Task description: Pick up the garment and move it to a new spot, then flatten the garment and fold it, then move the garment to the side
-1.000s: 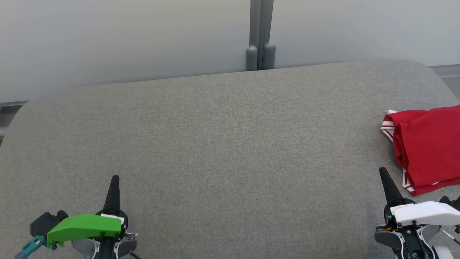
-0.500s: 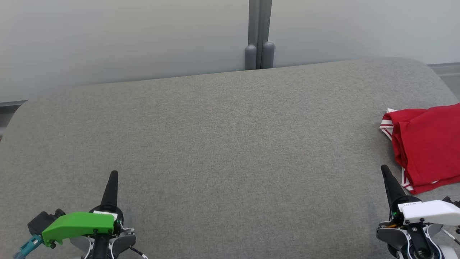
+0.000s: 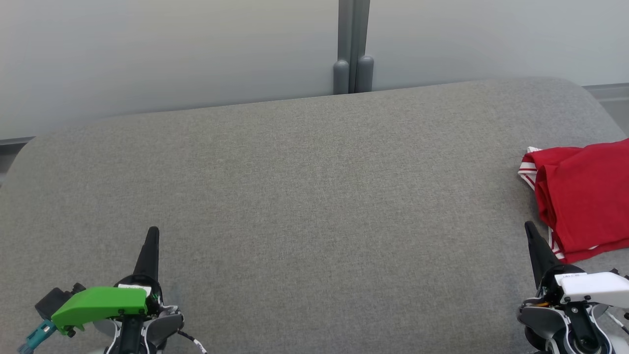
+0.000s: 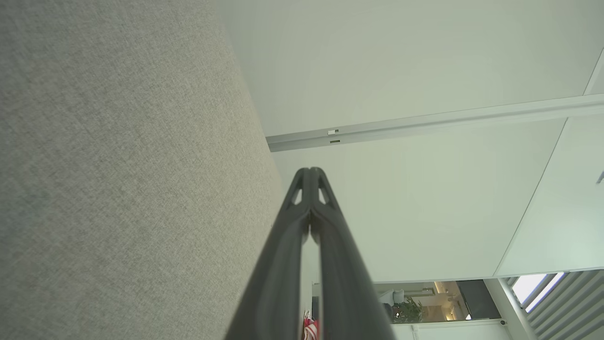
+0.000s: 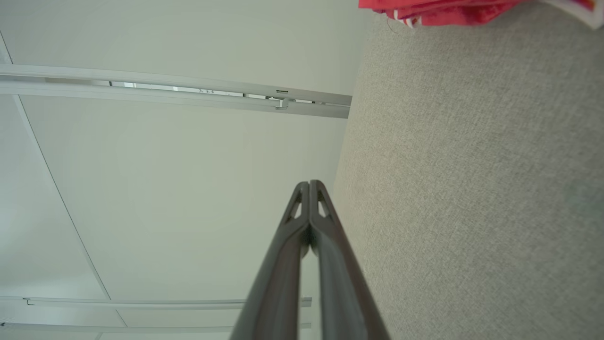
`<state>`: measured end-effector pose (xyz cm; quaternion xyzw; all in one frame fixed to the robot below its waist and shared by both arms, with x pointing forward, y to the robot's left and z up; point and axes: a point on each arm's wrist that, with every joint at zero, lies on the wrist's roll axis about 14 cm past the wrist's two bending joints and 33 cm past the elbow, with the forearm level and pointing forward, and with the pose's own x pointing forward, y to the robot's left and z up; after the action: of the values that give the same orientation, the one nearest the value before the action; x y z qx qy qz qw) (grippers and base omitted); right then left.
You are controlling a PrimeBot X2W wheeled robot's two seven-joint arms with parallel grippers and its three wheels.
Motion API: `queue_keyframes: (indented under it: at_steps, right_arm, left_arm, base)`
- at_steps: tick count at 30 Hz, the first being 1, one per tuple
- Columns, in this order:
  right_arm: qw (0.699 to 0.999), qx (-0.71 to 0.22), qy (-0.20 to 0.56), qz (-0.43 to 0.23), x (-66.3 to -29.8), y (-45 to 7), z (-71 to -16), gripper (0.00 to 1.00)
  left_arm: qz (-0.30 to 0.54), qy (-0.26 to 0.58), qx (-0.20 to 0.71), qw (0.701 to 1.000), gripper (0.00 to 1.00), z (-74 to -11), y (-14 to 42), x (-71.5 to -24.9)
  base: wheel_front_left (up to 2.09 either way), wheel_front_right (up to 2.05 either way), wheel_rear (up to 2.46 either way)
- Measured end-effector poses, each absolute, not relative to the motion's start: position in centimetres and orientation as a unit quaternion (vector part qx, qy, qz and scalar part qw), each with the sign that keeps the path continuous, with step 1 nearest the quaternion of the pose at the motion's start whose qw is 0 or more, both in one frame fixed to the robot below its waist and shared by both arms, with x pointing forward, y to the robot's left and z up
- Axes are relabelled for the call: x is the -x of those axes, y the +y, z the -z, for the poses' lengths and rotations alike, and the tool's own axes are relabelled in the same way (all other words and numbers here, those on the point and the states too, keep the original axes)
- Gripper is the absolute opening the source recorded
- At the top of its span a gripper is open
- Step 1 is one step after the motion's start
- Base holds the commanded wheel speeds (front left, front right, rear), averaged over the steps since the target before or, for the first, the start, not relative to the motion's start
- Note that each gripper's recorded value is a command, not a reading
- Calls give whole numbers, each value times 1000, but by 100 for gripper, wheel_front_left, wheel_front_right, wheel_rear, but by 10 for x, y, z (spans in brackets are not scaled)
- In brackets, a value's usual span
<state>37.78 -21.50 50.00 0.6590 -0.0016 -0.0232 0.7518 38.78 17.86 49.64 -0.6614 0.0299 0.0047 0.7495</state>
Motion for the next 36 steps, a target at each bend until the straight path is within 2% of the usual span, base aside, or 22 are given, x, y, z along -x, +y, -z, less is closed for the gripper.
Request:
queue_keyframes:
  at_steps: [20, 36]
  right_arm:
    - [706, -708, -12, 18, -378, -221, -503, 0]
    - [706, -708, -12, 17, -378, -221, -504, 0]
  left_arm:
    - [12, 20, 707, 707, 0, -505, 178, -393]
    - [12, 19, 707, 706, 0, -505, 178, -394]
  base:
    - [0, 0, 0]
    - [0, 0, 0]
